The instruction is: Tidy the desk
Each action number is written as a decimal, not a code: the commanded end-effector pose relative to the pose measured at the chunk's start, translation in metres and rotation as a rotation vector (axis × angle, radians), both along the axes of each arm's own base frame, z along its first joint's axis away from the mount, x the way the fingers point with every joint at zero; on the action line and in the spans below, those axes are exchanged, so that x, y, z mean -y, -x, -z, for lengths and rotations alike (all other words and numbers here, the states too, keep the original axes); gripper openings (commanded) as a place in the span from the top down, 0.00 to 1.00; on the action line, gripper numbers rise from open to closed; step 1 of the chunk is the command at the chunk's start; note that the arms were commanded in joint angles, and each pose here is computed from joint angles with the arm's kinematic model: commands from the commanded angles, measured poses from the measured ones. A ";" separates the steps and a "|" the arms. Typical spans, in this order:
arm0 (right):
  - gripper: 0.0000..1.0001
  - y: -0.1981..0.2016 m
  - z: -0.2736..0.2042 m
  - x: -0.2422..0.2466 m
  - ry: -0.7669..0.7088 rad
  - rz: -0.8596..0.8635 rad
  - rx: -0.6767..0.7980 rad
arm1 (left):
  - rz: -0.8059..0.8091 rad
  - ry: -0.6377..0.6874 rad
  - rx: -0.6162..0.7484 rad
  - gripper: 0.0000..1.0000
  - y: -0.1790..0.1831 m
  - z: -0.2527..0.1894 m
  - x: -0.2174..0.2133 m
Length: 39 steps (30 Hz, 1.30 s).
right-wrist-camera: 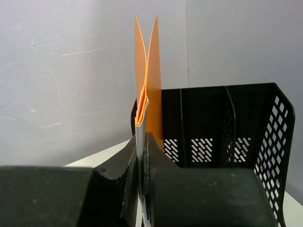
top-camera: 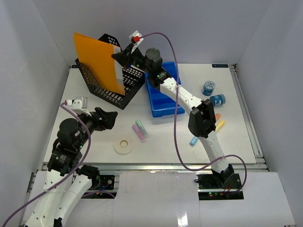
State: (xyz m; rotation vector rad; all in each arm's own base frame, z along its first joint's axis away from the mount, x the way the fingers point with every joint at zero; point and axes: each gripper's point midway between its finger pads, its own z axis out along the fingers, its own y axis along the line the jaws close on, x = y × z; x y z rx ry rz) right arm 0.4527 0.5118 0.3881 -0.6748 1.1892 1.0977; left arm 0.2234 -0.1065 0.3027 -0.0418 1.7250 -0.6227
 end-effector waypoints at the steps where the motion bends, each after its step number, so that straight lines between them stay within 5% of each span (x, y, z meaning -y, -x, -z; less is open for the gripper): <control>1: 0.92 -0.003 -0.033 0.007 -0.107 0.062 0.088 | 0.015 0.025 -0.003 0.07 0.003 0.004 0.003; 12: 0.74 -0.001 0.024 0.004 0.020 0.055 0.082 | 0.043 0.123 -0.103 0.07 0.007 0.044 0.014; 14: 0.64 0.004 0.023 0.004 0.032 0.037 0.095 | 0.051 0.165 -0.144 0.07 0.008 0.053 0.019; 17: 0.20 0.017 0.020 0.008 0.066 0.004 0.129 | 0.059 0.199 -0.235 0.06 0.008 0.079 0.025; 19: 0.07 0.024 0.020 0.014 0.107 -0.009 0.146 | 0.083 0.209 -0.301 0.05 0.010 0.094 0.032; 25: 0.10 0.049 0.019 0.075 0.244 -0.192 0.151 | 0.163 0.210 -0.457 0.02 0.014 0.124 0.050; 29: 0.10 0.058 0.052 0.164 0.412 -0.235 0.054 | 0.191 0.204 -0.524 0.02 0.014 0.135 0.057; 33: 0.10 0.107 0.083 0.246 0.551 -0.241 -0.061 | 0.178 0.202 -0.570 0.02 0.011 0.140 0.063; 39: 0.10 0.163 0.136 0.341 0.641 -0.167 -0.199 | 0.102 0.164 -0.668 0.14 0.007 0.164 0.069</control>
